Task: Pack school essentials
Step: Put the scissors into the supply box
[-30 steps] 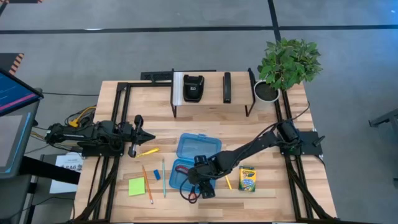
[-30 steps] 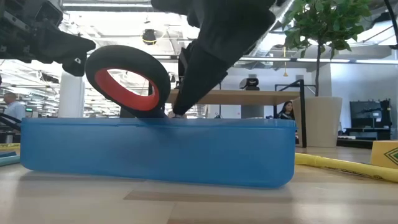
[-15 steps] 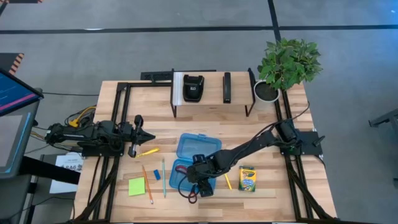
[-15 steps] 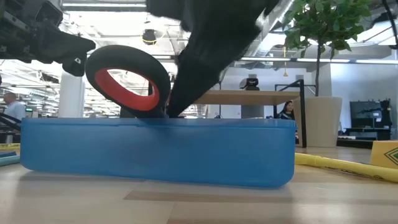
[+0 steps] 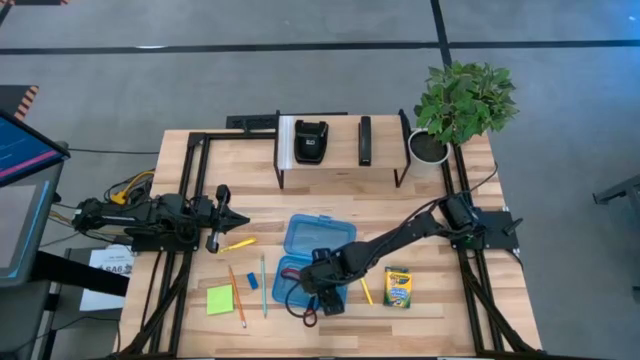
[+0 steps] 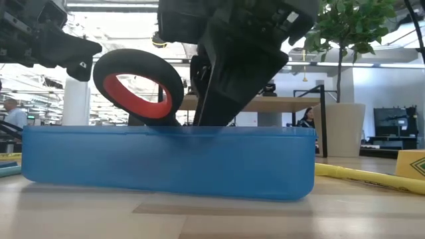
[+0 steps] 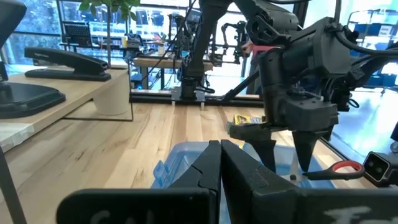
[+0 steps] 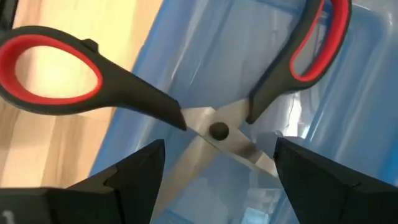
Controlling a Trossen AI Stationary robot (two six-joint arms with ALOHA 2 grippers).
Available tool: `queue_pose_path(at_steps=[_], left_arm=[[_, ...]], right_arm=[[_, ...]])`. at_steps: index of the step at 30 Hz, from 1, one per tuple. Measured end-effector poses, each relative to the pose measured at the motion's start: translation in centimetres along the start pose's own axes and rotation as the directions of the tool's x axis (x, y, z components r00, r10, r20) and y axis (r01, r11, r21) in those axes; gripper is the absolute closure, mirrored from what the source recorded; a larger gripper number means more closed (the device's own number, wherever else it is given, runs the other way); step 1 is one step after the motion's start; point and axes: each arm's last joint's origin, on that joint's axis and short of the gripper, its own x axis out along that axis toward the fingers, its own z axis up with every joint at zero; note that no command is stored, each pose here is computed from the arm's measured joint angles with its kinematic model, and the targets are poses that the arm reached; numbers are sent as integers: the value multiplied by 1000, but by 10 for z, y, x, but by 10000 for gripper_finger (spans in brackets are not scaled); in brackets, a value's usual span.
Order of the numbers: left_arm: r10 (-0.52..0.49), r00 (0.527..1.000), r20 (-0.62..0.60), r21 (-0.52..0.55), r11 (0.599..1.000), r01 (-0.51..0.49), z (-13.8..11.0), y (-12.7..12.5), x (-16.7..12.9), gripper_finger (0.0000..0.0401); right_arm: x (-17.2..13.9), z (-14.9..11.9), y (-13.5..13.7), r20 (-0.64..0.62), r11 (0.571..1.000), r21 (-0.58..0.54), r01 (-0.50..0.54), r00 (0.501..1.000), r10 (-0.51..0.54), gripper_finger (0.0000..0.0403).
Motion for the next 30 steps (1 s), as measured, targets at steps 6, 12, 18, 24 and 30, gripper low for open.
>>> queue_pose_path(at_steps=[6, 12, 18, 24, 30], left_arm=[[0, 1000, 0, 0, 1000, 0, 0, 0, 0, 401], [0, 1000, 0, 0, 1000, 0, 0, 0, 0, 401], [0, 1000, 0, 0, 1000, 0, 0, 0, 0, 401], [0, 1000, 0, 0, 1000, 0, 0, 0, 0, 401], [0, 1000, 0, 0, 1000, 0, 0, 0, 0, 401]], right_arm=[[15, -3, -10, -34, 1000, 28, -13, 999, 14, 82], [19, -6, -19, -66, 998, 46, -34, 997, 37, 90], [19, -6, -22, -67, 999, 27, -45, 997, 47, 119], [20, -6, -22, -68, 999, 22, -44, 997, 46, 153], [20, -6, -22, -72, 999, 23, -45, 996, 47, 199]])
